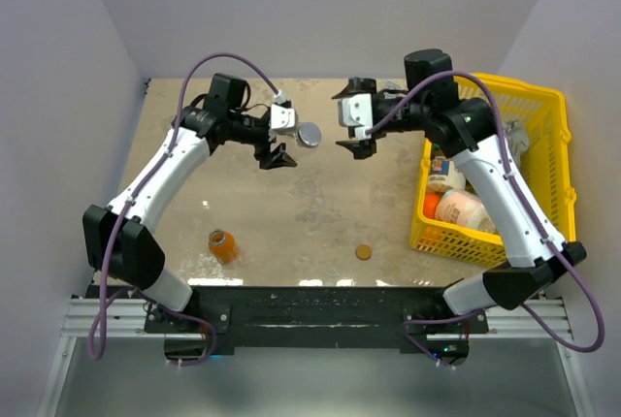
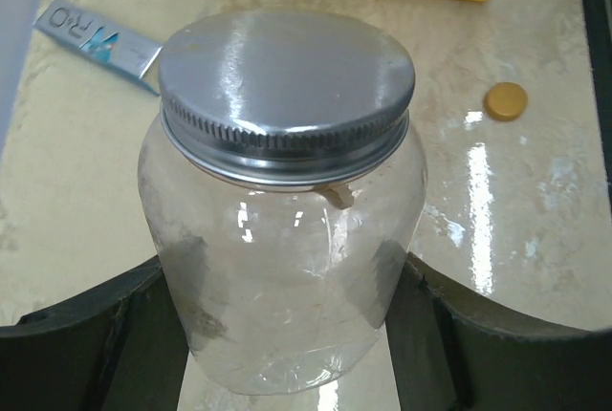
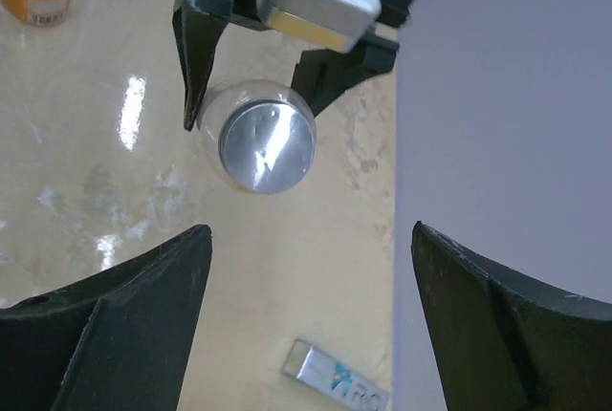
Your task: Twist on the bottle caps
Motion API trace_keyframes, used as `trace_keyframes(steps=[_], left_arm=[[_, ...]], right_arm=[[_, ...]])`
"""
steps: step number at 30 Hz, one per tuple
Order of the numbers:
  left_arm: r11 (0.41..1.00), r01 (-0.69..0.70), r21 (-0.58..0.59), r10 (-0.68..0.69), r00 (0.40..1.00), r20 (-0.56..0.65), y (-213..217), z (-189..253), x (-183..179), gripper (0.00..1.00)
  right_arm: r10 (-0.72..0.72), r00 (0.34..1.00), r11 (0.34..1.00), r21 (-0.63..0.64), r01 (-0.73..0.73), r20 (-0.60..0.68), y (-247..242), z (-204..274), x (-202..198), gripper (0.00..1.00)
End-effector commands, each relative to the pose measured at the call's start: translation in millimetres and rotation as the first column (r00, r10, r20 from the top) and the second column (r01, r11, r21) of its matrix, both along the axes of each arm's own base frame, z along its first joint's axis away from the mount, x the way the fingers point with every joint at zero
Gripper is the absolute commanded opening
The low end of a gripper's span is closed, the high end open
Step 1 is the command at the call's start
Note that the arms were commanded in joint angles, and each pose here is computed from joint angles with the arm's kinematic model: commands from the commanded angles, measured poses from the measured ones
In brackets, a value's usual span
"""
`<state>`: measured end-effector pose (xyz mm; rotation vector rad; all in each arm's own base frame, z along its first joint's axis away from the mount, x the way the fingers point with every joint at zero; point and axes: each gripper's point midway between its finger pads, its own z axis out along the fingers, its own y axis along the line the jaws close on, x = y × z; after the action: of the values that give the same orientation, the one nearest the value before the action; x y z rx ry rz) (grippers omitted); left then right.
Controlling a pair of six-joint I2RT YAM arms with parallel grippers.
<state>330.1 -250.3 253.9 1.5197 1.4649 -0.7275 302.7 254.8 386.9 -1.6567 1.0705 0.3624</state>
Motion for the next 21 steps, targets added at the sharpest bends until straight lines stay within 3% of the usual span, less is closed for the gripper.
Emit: trace_keyframes(steps=[1,8,21], left_arm=[[0.988,0.152,-0.037,-0.154,0.987,-0.049,-6.5,8.3,-33.6,0.0],[0.987,0.161,-0.024,-0.162,0.986,-0.041,-10.2,11.1,-39.0,0.0],[0.984,0.174,0.038,-0.175,0.984,0.042,-7.4,15.0,-33.2,0.0]], right_arm=[[0.197,0.97,0.975,-0.129,-0.179,0.143,17.2,-18.1,-12.8,0.88],[0.317,0.927,0.941,-0.188,-0.281,0.201,32.2,-24.7,-30.5,0.84],[0.433,0.892,0.886,-0.243,-0.394,0.132,50.0,-38.4,-38.7,0.76]])
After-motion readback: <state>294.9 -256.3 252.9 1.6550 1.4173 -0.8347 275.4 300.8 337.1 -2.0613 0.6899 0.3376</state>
